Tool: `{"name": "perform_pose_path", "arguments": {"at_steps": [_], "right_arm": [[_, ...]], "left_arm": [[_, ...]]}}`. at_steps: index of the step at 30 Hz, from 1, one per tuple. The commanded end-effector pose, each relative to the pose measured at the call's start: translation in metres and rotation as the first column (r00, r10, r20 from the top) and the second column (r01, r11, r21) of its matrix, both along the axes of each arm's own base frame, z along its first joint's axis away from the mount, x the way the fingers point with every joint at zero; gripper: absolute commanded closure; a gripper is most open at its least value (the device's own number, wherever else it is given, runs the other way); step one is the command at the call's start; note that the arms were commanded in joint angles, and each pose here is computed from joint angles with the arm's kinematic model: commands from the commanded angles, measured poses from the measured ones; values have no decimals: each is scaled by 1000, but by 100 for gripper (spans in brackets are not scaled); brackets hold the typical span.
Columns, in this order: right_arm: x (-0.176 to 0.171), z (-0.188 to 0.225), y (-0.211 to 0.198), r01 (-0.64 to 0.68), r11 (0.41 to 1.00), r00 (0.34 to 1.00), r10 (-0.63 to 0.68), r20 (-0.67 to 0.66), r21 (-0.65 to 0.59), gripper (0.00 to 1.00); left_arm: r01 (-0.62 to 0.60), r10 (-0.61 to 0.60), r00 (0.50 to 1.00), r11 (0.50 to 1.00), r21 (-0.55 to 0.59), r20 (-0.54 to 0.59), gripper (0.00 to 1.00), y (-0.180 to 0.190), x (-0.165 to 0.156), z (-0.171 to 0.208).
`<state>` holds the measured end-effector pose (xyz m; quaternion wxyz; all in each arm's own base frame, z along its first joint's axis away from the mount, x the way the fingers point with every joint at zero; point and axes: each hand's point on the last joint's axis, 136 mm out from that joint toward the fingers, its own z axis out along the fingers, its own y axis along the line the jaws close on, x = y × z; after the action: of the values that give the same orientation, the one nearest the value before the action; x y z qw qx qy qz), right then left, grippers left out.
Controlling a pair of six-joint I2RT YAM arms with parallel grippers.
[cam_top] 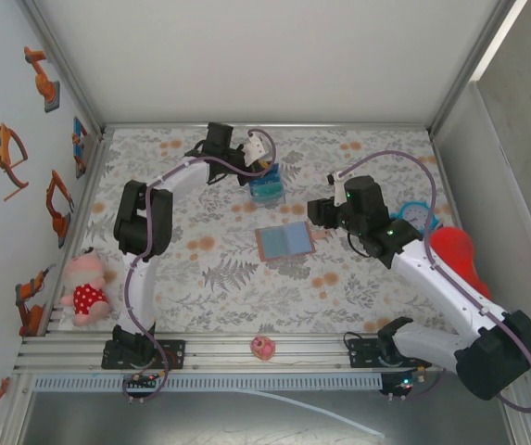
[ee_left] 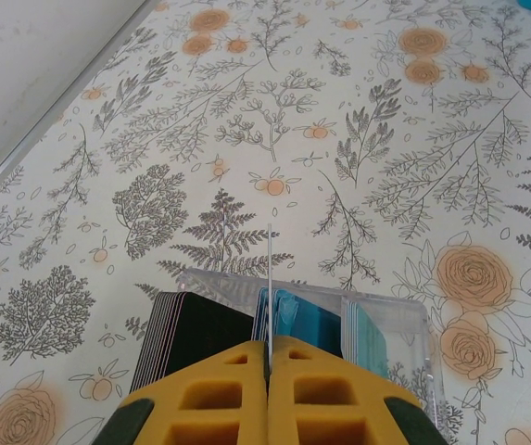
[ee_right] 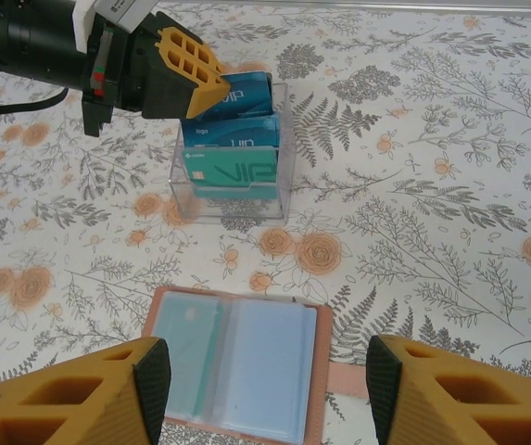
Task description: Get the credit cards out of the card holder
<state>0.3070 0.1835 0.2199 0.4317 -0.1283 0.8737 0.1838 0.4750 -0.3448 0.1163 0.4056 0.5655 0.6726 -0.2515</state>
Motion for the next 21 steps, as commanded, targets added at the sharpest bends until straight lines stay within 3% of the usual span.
{"name": "perform_pose_path", "arguments": {"at_steps": [1, 11, 21], "right_arm": [[-2, -2, -3, 11, 1000, 1000, -11, -5, 5, 42], [-3, -13, 3, -13, 1000, 999, 13, -35, 7, 43], [-2, -13, 3, -12, 1000, 999, 12, -36, 11, 43]], "left_arm": [[41, -40, 999, 999, -12, 19, 100, 1, -6, 5], [74, -60, 988, 993, -95, 145, 100, -1, -7, 55], [138, -135, 990, 986, -89, 38, 100, 0, -24, 33]]}}
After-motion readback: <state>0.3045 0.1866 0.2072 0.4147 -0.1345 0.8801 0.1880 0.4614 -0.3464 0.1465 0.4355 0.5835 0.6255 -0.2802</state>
